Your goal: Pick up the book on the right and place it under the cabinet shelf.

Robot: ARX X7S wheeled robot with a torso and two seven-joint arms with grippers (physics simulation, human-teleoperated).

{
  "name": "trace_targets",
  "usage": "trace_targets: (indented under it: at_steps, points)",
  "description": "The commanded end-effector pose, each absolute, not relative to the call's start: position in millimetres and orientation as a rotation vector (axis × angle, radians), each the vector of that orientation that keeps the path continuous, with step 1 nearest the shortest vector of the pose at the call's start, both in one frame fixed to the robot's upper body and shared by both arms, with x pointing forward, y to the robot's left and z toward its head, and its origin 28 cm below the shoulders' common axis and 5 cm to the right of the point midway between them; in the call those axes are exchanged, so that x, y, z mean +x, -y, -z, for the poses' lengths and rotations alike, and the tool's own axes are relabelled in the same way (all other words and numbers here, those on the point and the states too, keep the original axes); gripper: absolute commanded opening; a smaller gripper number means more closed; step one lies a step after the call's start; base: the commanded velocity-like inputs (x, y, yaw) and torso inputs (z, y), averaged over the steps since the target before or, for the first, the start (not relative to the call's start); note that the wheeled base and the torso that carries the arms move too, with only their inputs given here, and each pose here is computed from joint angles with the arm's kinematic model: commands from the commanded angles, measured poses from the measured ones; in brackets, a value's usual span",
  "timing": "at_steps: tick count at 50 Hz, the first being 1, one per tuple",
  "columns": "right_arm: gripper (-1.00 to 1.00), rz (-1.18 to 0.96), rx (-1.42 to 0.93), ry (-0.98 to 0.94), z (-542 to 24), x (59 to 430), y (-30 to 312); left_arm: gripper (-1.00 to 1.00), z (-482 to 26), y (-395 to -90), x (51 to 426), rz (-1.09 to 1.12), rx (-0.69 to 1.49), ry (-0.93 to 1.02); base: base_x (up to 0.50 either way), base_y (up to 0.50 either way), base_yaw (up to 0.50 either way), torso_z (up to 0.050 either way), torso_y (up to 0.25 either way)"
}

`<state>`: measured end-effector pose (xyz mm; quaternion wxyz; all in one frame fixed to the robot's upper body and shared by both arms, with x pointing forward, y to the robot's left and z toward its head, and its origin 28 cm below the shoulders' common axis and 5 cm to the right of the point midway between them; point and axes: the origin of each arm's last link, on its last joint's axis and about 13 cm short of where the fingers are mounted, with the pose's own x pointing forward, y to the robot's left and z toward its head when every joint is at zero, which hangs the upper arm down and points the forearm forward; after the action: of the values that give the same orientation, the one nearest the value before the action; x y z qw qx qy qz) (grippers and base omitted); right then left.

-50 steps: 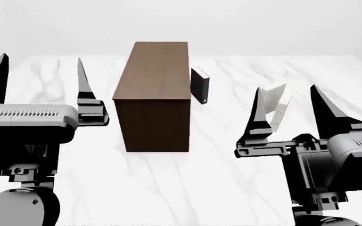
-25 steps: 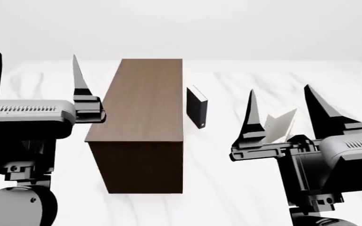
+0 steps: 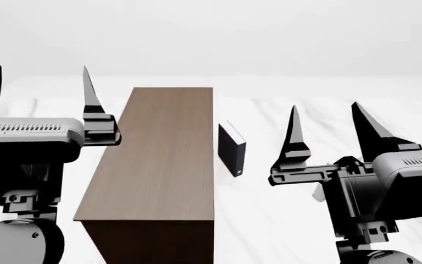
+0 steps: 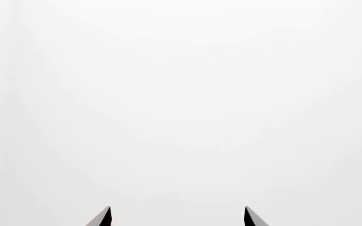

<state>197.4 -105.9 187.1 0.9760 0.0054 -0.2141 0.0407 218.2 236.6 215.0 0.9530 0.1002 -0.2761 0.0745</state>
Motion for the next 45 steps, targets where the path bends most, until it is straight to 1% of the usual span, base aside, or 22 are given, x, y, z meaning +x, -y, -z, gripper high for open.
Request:
trace_targets:
  at_steps: [1, 13, 18, 24, 27, 35, 45]
  points:
    - [1.0, -0.076, 0.039, 0.4, -188.5, 197.8, 106.4, 1.0, -212.7, -237.0, 217.9, -0.149, 0.237, 0.55, 0.0, 0.0, 0.0, 0.0, -0.25]
    - [1.0, -0.051, 0.013, 0.331, -199.0, 194.0, 108.4, 1.0, -211.1, -238.1, 219.9, -0.155, 0.244, 0.538, 0.0, 0.0, 0.0, 0.0, -0.25]
    - [1.0, -0.041, -0.029, 0.26, -219.9, 183.9, 117.9, 1.0, -211.7, -238.7, 221.3, -0.183, 0.252, 0.523, 0.0, 0.0, 0.0, 0.0, -0.006]
    - [1.0, -0.008, -0.093, 0.239, -253.9, 163.8, 131.3, 1.0, -216.7, -239.3, 218.7, -0.217, 0.251, 0.532, 0.0, 0.0, 0.0, 0.0, 0.0]
    - [1.0, -0.016, -0.084, 0.177, -266.1, 158.0, 137.6, 1.0, -218.4, -239.3, 217.4, -0.237, 0.264, 0.541, 0.0, 0.0, 0.0, 0.0, 0.0]
    - [1.0, 0.018, -0.081, 0.014, -282.4, 148.0, 153.5, 1.0, -222.1, -239.4, 214.8, -0.239, 0.247, 0.555, 0.0, 0.0, 0.0, 0.0, 0.0]
    - [1.0, 0.085, -0.135, -0.111, -302.3, 131.6, 167.1, 1.0, -223.8, -238.6, 212.5, -0.206, 0.215, 0.552, 0.0, 0.0, 0.0, 0.0, 0.0]
